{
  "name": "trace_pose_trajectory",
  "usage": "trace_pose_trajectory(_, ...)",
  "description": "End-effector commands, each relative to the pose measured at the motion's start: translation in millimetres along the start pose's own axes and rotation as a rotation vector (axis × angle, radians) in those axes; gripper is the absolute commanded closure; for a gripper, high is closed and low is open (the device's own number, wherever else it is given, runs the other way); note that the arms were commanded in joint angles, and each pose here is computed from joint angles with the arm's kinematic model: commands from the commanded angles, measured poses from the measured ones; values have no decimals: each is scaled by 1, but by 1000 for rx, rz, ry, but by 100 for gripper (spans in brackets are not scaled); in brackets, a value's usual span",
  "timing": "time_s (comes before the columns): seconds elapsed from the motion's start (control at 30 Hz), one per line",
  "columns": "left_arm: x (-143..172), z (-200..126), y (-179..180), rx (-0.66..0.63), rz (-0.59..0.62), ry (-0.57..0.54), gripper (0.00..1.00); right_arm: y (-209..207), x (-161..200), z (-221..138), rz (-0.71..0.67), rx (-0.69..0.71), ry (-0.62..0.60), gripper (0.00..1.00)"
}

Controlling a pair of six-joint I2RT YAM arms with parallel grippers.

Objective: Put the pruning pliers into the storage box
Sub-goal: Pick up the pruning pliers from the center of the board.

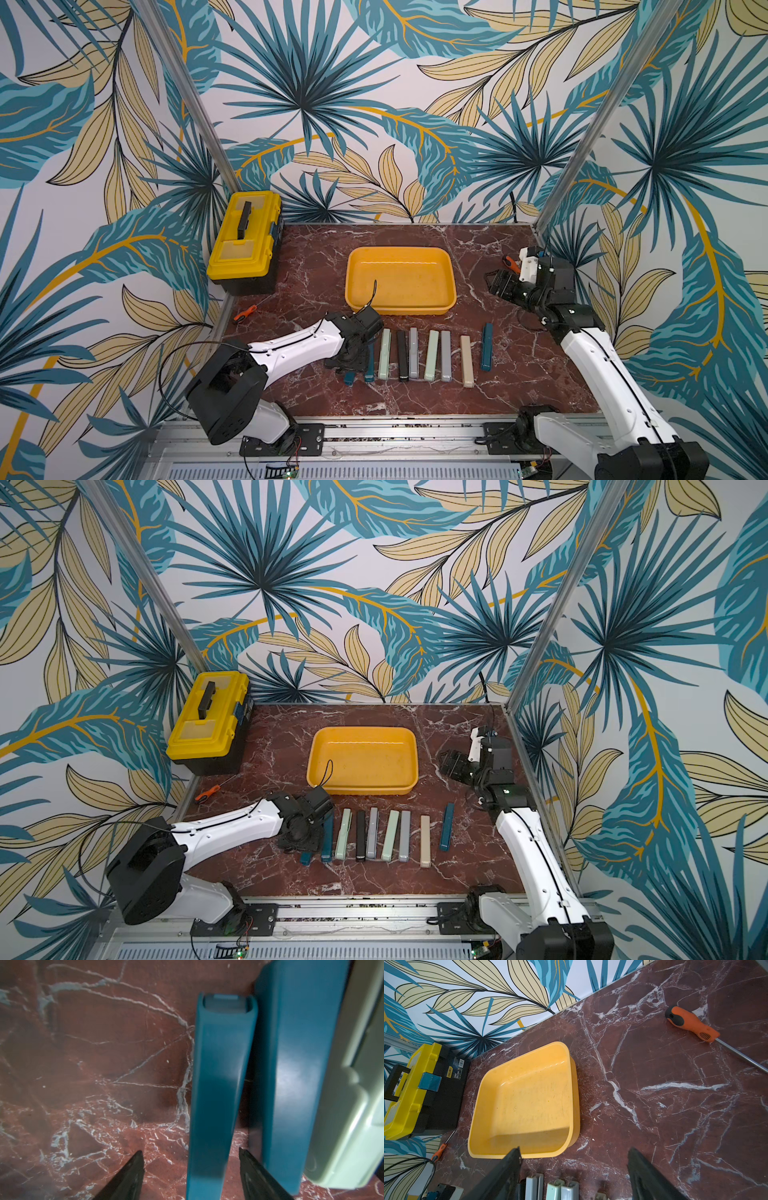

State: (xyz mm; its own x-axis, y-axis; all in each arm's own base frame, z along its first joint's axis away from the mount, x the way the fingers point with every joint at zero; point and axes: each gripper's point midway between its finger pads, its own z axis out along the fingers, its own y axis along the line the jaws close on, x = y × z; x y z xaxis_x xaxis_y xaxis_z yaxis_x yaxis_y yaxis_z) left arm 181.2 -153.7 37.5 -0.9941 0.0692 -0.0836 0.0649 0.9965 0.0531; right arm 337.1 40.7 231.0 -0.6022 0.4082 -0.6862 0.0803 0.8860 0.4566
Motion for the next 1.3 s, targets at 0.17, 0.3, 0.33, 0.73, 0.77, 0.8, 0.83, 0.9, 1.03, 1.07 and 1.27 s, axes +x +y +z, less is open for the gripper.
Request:
trace_pose_trajectory(0.17,-17,6,-11,-5,26,-33,34,-3,13,6,8,-3,27,18)
trace_pose_trajectory(0.3,-21,9,-13,-11,32,-32,41,-5,16,7,12,0,28,18)
trace_pose_trajectory(0.33,-21,9,-14,-11,33,-30,45,-5,16,7,10,-1,29,18)
trace_pose_trajectory(0.73,-16,17,-12,-28,25,-5,63,-7,16,8,4,8,26,17)
trace_pose_trajectory(0.77,-16,18,-11,-30,24,-4,65,-7,16,8,6,8,25,17)
trace_pose_trajectory(0.8,-15,19,-11,-31,22,-3,69,-7,17,9,8,7,26,17)
trace_pose_trajectory(0.83,-15,19,-11,-31,19,-2,72,-7,17,9,8,7,26,17)
trace_pose_trajectory(0.9,-13,20,-10,-31,14,2,78,-8,17,10,11,11,30,17)
trace_pose_trajectory(1.03,-11,23,-8,-38,12,10,86,-8,15,10,8,12,24,17)
trace_pose_trajectory(1.07,-10,24,-8,-41,14,15,87,-8,15,10,9,9,24,17)
trace_pose_trajectory(1.27,-7,20,-3,-61,2,24,93,-9,18,12,12,12,29,17)
